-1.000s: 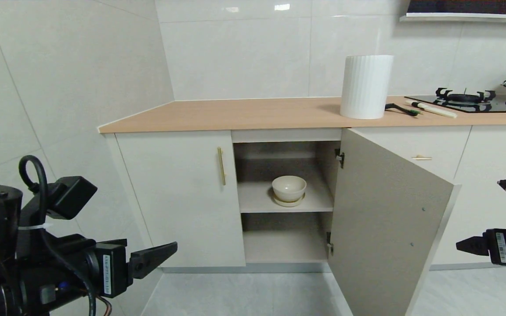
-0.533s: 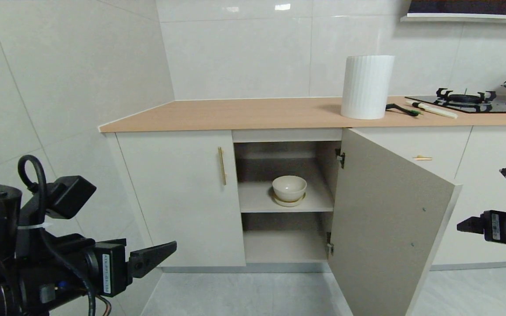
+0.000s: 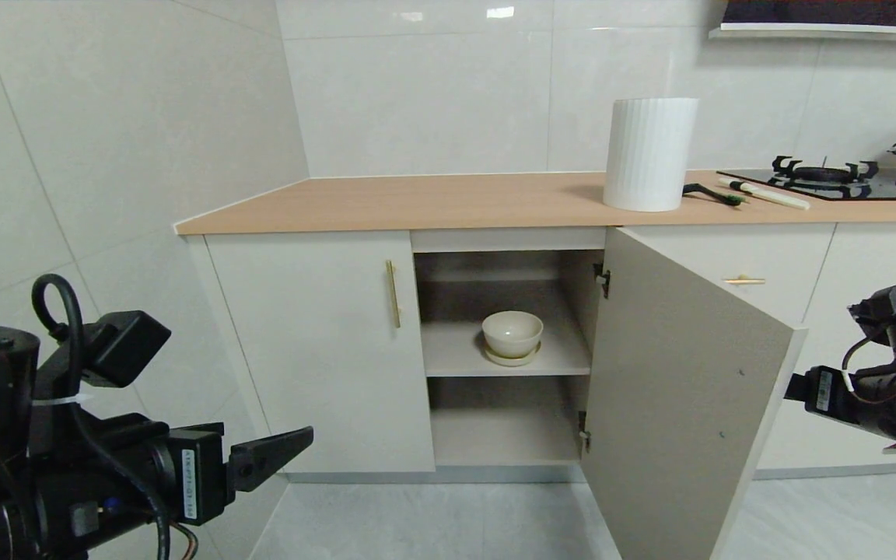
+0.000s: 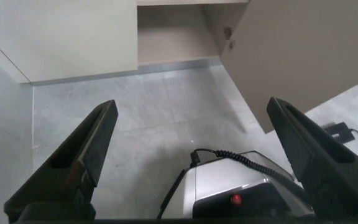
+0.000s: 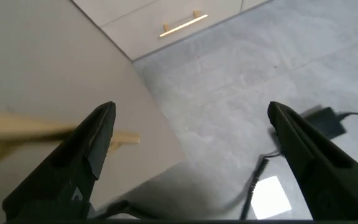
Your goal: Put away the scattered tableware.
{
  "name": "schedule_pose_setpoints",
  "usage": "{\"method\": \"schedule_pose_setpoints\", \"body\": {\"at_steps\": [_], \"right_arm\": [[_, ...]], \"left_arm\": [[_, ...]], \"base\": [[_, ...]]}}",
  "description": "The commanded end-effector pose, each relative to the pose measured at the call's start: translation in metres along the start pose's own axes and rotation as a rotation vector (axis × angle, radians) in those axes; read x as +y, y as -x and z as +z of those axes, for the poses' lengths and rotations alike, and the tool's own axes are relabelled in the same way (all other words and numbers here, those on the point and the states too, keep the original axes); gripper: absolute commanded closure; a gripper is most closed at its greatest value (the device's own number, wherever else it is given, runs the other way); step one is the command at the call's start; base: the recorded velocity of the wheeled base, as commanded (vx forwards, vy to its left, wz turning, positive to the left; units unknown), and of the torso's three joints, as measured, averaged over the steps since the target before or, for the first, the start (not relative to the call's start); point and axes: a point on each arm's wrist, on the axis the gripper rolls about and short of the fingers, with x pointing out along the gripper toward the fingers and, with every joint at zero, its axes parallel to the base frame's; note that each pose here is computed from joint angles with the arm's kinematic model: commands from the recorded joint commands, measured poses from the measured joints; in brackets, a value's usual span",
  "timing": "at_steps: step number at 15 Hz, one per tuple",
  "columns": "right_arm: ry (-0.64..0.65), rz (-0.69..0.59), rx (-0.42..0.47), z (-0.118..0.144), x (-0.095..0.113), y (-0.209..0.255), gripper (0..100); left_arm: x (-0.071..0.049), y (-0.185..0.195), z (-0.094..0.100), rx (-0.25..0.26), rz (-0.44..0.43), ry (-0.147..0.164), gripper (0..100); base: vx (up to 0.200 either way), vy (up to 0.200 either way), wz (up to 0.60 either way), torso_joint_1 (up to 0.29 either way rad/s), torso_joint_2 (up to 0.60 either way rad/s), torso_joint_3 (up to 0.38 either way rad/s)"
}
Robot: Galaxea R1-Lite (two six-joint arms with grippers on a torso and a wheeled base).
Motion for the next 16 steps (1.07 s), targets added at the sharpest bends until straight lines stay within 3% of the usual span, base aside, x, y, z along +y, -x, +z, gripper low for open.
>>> {"method": "schedule_pose_setpoints", "body": {"at_steps": [1, 6, 9, 14, 16], "right_arm": [[0.000, 0.011, 0.031, -0.007, 0.008, -0.009, 0], [0.042, 0.076, 0.062, -0.020, 0.034, -0.009, 0], [0.100, 0.156, 0.062, -0.023, 0.059, -0.007, 0], [0.248, 0.307, 0.045, -0.022, 0.125, -0.028, 0], [0.267, 0.330, 0.047, -0.024, 0.141, -0.035, 0]], "left_arm": [[0.000, 0.000, 0.000, 0.000, -0.001, 0.002, 0], [0.000, 0.001, 0.003, -0.014, 0.003, 0.010, 0], [0.003, 0.000, 0.009, -0.094, 0.001, 0.027, 0], [0.003, -0.002, 0.009, -0.106, -0.002, 0.027, 0], [0.003, -0.002, 0.009, -0.106, -0.003, 0.026, 0]], "base": [[0.000, 0.000, 0.00, 0.000, 0.00, 0.000], [0.000, 0.000, 0.00, 0.000, 0.00, 0.000], [0.000, 0.000, 0.00, 0.000, 0.00, 0.000], [0.000, 0.000, 0.00, 0.000, 0.00, 0.000], [0.000, 0.000, 0.00, 0.000, 0.00, 0.000]]}}
